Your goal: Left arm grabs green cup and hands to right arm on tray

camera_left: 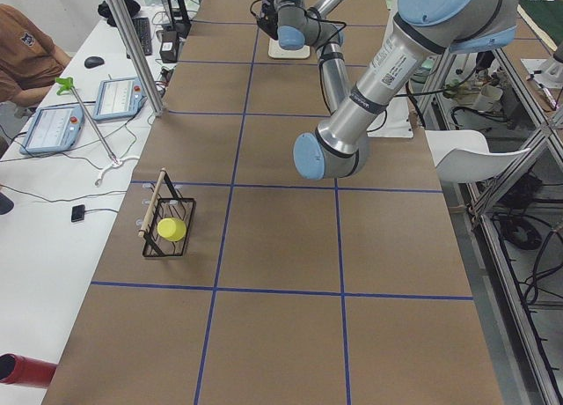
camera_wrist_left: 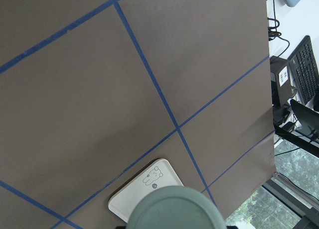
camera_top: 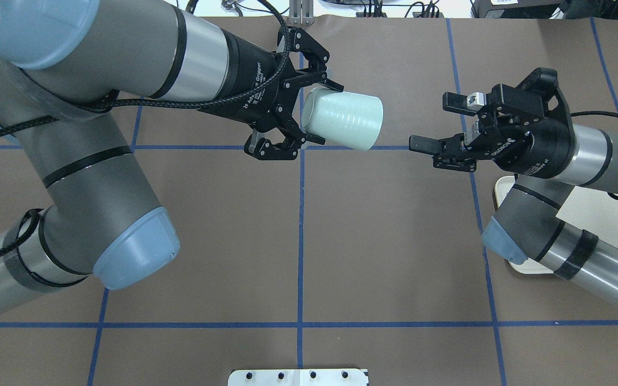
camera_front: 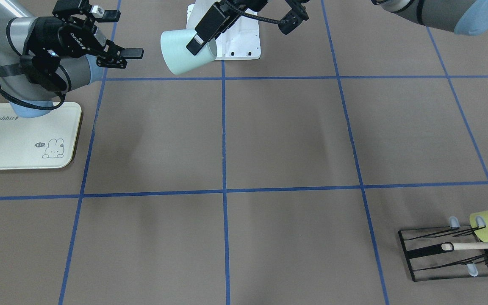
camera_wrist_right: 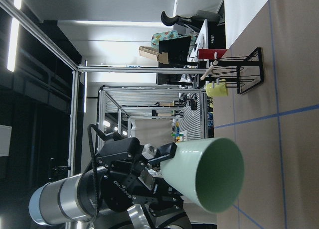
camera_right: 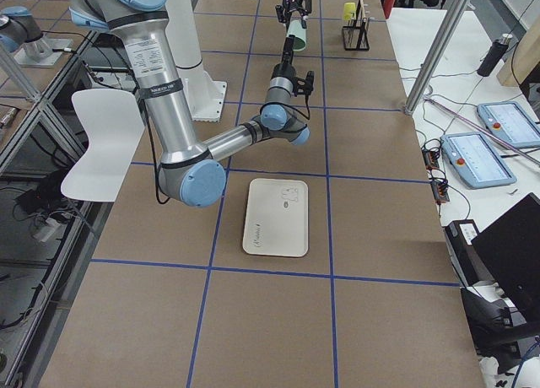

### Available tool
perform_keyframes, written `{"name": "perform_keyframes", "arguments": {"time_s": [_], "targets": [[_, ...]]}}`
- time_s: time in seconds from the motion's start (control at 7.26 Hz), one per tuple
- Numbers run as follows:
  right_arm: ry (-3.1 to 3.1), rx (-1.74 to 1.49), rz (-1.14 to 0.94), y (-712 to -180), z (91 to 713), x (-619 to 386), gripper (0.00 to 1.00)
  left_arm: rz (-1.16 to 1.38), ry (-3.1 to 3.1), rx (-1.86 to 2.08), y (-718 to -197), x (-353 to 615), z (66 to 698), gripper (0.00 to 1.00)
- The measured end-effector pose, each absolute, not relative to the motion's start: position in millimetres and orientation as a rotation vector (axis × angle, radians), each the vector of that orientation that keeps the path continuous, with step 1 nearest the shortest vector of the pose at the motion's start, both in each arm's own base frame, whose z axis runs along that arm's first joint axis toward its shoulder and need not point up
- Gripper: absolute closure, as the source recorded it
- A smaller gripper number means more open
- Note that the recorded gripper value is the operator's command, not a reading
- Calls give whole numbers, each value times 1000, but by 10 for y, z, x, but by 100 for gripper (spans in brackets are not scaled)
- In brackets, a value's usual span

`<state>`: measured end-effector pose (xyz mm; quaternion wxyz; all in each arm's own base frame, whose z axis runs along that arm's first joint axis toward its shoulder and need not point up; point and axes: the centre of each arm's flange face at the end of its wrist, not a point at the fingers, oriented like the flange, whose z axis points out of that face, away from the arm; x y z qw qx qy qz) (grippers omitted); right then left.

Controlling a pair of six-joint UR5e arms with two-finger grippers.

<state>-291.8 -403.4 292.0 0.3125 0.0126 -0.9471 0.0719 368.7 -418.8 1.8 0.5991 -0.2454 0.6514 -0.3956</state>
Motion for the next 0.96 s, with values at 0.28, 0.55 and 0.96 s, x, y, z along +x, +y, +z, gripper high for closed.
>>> {"name": "perform_keyframes", "arguments": {"time_s": [0.28,0.55,0.96], "targets": [[-2510,14,176,-3996,2845,-3006,1,-937,1506,-581,-4208,3695,34,91],[-2526,18,186,-4015,2783,-3030,1,-943,1503,-584,-4219,3705,43,91],[-2539,27,212,-4057,2740,-3047,1,-943,1499,-594,-4201,3731,37,91]]}}
